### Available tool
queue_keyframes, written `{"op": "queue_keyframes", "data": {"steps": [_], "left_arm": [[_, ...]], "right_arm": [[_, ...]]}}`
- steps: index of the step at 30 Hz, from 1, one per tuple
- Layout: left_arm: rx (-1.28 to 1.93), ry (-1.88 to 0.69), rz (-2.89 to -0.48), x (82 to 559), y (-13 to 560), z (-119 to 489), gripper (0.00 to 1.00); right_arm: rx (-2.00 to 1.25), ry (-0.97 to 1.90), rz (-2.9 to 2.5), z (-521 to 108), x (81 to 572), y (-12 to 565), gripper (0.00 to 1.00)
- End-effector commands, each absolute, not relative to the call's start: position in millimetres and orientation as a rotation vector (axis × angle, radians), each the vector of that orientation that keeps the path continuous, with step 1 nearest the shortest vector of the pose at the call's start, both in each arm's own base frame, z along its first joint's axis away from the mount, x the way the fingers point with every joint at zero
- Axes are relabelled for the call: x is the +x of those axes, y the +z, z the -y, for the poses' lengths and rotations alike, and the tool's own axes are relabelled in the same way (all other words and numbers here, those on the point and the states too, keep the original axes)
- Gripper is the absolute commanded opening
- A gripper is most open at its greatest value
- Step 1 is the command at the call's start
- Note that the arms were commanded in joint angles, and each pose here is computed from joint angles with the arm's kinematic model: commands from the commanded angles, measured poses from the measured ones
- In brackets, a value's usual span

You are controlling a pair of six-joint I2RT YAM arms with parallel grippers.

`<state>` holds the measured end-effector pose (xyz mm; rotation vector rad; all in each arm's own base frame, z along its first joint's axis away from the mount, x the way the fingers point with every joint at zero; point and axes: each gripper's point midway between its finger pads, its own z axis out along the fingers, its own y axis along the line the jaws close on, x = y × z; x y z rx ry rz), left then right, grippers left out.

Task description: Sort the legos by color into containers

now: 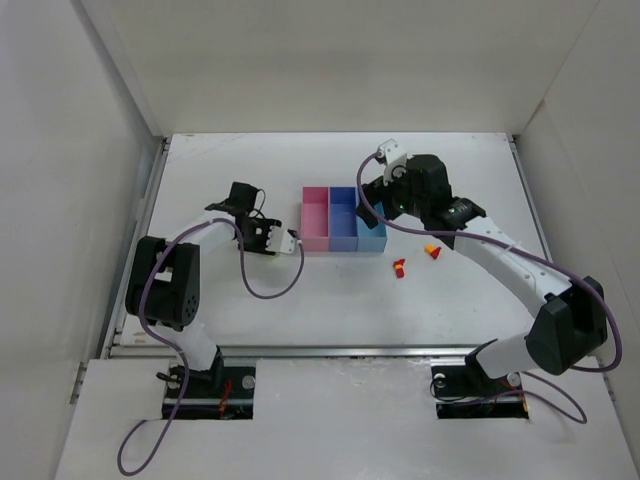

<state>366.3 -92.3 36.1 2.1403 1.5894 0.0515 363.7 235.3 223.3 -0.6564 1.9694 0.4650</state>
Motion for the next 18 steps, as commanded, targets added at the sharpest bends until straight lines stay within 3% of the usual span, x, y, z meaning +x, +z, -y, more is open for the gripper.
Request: {"op": "queue_keyframes", "data": {"steps": [1,6,12,18], "left_arm": [[2.072,-0.011,-1.642,361,50,98,0.38],[2.055,0.011,-1.619,369,57,104,0.71],[1.979,-0.057,-1.628,381,67,118,0.71],[2.168,0.03,-1.385,372,67,131,0.73]], "right_arm": [[-0.653,0.491,-1.947,-237,358,231,1.0],[-0.644,0.497,-1.951,-237,358,231,1.0],[-0.648,0.495,-1.969,-236,355,223,1.0],[-0.65,0.505,-1.98,-238,349,218,1.0]]}}
